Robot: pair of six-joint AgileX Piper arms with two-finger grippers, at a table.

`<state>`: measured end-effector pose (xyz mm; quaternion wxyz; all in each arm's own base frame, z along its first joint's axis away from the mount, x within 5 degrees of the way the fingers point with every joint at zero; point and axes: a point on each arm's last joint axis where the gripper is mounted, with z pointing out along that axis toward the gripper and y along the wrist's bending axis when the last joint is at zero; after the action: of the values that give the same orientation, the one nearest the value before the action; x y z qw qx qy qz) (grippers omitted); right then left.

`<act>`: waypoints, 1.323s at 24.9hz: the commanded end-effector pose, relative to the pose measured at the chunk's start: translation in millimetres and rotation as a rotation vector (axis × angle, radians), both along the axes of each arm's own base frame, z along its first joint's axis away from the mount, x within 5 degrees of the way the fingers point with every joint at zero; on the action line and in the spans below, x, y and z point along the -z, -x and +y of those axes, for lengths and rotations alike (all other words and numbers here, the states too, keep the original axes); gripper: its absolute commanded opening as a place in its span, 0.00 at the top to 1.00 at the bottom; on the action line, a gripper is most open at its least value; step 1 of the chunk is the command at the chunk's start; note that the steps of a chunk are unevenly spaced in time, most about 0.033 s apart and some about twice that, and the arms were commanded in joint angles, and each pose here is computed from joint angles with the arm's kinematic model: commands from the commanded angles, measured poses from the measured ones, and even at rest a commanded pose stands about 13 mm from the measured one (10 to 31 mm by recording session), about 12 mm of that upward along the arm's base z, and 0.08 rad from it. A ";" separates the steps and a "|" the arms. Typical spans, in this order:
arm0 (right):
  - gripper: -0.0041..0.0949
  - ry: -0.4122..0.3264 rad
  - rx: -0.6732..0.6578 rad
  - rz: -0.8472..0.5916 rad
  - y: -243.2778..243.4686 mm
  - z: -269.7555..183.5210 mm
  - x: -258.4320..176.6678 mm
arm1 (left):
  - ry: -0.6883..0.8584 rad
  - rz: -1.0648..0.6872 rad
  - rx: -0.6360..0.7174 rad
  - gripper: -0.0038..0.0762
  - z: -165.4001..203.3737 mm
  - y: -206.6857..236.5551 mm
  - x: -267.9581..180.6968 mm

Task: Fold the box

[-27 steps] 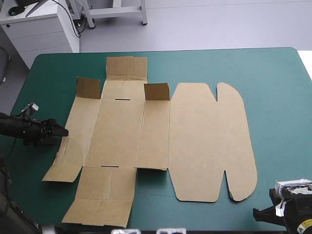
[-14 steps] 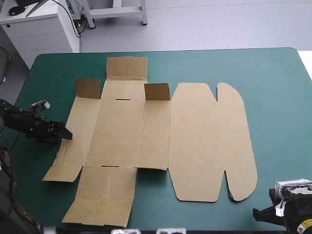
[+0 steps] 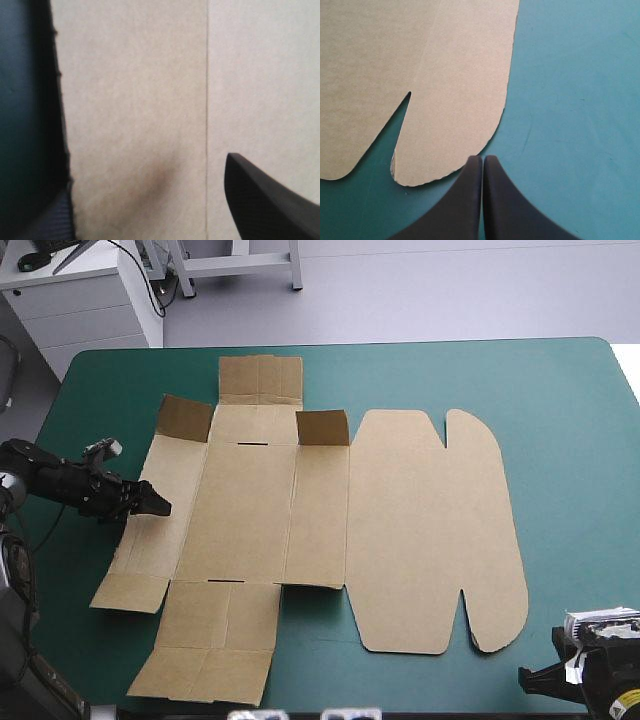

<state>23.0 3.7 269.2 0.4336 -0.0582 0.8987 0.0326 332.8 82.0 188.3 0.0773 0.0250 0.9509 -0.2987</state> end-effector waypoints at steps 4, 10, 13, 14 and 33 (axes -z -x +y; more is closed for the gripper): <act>0.96 -0.003 0.007 -0.070 -3.3 0.1 -11.3 | 0.155 0.181 0.077 0.29 -27.8 22.3 35.5; 0.96 -0.003 0.007 -0.070 -3.3 0.1 -11.3 | 0.161 0.179 0.072 0.35 -28.2 21.9 35.2; 0.96 -0.008 0.011 -0.069 -3.3 0.1 -11.3 | 0.164 0.177 0.070 0.61 -28.4 21.6 35.0; 0.96 -0.008 0.011 -0.069 -3.3 0.1 -11.3 | 0.164 0.177 0.070 0.70 -28.4 21.6 35.0; 0.96 -0.004 0.007 -0.070 -3.3 0.2 -11.3 | -0.074 -0.224 0.304 0.96 -48.4 -16.7 -65.3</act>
<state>23.0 3.9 269.2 0.4335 -0.0582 0.8987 0.0337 347.3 41.7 203.4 0.0903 0.1331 0.9372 -0.3096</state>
